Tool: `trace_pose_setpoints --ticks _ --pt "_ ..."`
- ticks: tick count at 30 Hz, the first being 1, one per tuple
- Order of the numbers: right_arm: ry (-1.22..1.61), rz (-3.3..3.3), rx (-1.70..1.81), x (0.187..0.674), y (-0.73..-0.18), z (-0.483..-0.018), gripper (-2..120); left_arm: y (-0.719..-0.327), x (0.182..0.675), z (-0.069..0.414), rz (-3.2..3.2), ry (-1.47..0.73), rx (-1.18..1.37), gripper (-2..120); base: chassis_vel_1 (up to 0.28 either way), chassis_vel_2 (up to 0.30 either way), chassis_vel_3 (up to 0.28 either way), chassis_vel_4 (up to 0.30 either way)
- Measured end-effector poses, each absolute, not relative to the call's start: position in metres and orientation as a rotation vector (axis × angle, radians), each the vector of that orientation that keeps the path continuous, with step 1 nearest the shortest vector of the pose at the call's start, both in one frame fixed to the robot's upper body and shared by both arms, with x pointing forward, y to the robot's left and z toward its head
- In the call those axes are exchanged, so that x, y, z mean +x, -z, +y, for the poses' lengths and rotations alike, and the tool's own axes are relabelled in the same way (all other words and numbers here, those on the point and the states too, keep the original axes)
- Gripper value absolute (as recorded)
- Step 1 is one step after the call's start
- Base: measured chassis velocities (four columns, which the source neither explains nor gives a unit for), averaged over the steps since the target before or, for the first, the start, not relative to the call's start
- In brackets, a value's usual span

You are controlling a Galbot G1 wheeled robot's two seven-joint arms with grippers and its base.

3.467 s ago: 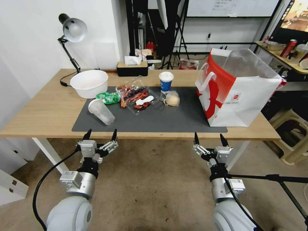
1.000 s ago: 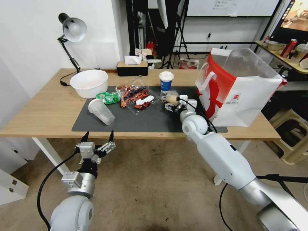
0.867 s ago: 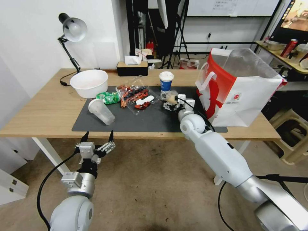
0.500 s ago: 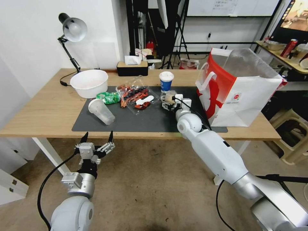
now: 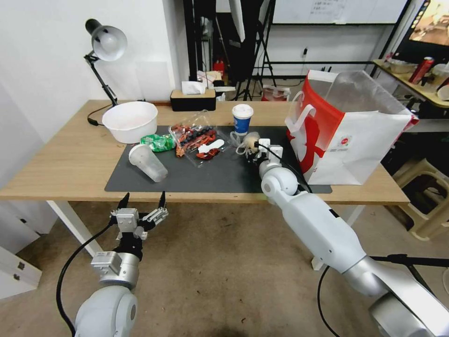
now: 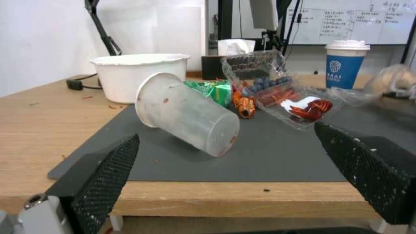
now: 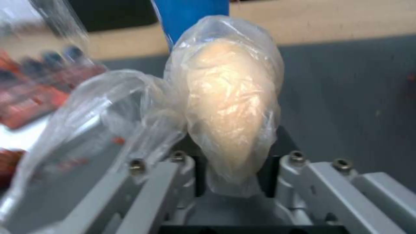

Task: Pick up the trash from the table and place it into the takeout bag.

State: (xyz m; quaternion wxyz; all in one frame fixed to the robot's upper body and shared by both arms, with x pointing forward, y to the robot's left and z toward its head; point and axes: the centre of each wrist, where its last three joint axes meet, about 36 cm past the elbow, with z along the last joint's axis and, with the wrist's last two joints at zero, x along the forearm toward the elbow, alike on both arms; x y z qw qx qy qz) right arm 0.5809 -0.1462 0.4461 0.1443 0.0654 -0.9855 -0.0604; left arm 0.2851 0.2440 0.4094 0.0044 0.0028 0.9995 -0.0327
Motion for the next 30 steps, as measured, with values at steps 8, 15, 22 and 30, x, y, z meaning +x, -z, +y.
trace_pose_setpoints --ticks 8,15,22,30 --pt "0.340 -2.960 0.344 0.546 -0.495 -0.153 7 -0.410 0.284 0.244 3.130 0.096 0.009 100 0.000 0.000 0.000 0.000" --pt "0.465 -3.120 0.447 0.522 -0.562 -0.177 7 -0.411 0.282 0.244 3.128 0.085 0.009 100 0.000 0.000 0.000 0.000" --pt "0.341 -3.255 0.198 0.509 -0.639 -0.230 7 -0.412 0.282 0.243 3.126 0.080 0.013 100 0.000 0.000 0.000 0.000" --pt "0.117 -3.244 -0.234 0.506 -0.672 -0.290 7 -0.411 0.282 0.239 3.124 0.082 0.025 100 0.000 0.000 0.000 0.000"
